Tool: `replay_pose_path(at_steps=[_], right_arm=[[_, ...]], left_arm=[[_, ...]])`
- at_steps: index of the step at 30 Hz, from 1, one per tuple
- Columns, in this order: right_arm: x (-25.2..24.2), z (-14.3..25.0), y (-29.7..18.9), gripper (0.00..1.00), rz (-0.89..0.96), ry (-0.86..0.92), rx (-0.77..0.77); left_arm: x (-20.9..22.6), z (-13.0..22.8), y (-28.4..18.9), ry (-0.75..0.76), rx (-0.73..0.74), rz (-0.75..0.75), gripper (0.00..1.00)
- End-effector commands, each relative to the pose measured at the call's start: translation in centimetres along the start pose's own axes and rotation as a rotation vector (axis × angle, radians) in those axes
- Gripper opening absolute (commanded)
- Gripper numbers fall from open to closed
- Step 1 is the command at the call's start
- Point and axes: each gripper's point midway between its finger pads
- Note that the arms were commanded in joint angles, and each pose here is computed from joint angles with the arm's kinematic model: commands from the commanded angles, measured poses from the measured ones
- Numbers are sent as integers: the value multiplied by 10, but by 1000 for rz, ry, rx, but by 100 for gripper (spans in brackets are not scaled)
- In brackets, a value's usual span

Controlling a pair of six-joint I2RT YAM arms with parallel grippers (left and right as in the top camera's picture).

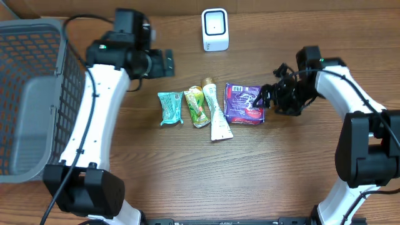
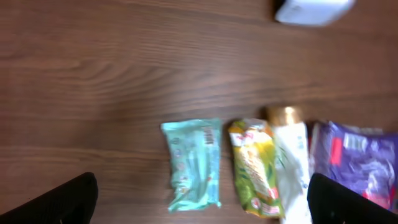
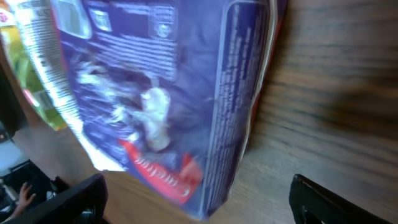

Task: Scan the item barcode
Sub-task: 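Place the mint-green wipes pack left of the tea pouch, then grasp the purple pack with the right gripper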

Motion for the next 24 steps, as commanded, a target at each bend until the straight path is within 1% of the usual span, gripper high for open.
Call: replay_pose_path(at_steps=[1,5,9,12,14,15,16,18,21,24], right_arm=[[0,9,20,91,-91,-4,16],[-6,4,41,85,-151,44,-41],[2,5,48,75,-251,15,-61],[3,7,49,54,-269,10,-58],[3,8,49,39,-271,11,-57],[4,8,49,33,-277,11,-55],[5,8,48,29,-284,11,-52],[8,9,47,24,-305,12,-47],[12,8,42,14,-333,13,-45],[19,6,30,9,-336,17,-50]], left_arm=[[21,-8,-11,-126,-32,0,100],[35,-8,-12,-153,-36,-19,100],[36,-8,-12,-154,-36,-19,100],[36,-8,-12,-154,-36,-19,100],[36,-8,-12,-154,-36,-19,99],[36,-8,-12,-154,-36,-19,100],[36,-8,-12,-154,-36,-19,100],[36,-8,-12,-154,-36,-19,100],[36,-8,-12,-154,-36,-19,100],[36,-8,-12,-154,-36,-19,100]])
Point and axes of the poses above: each gripper's point midway between its finger pads, its own y axis out along the fingers, its own x axis along the line the jaws close on, z = x × y, and after that the axes turned 9 degrees about y, right-handed
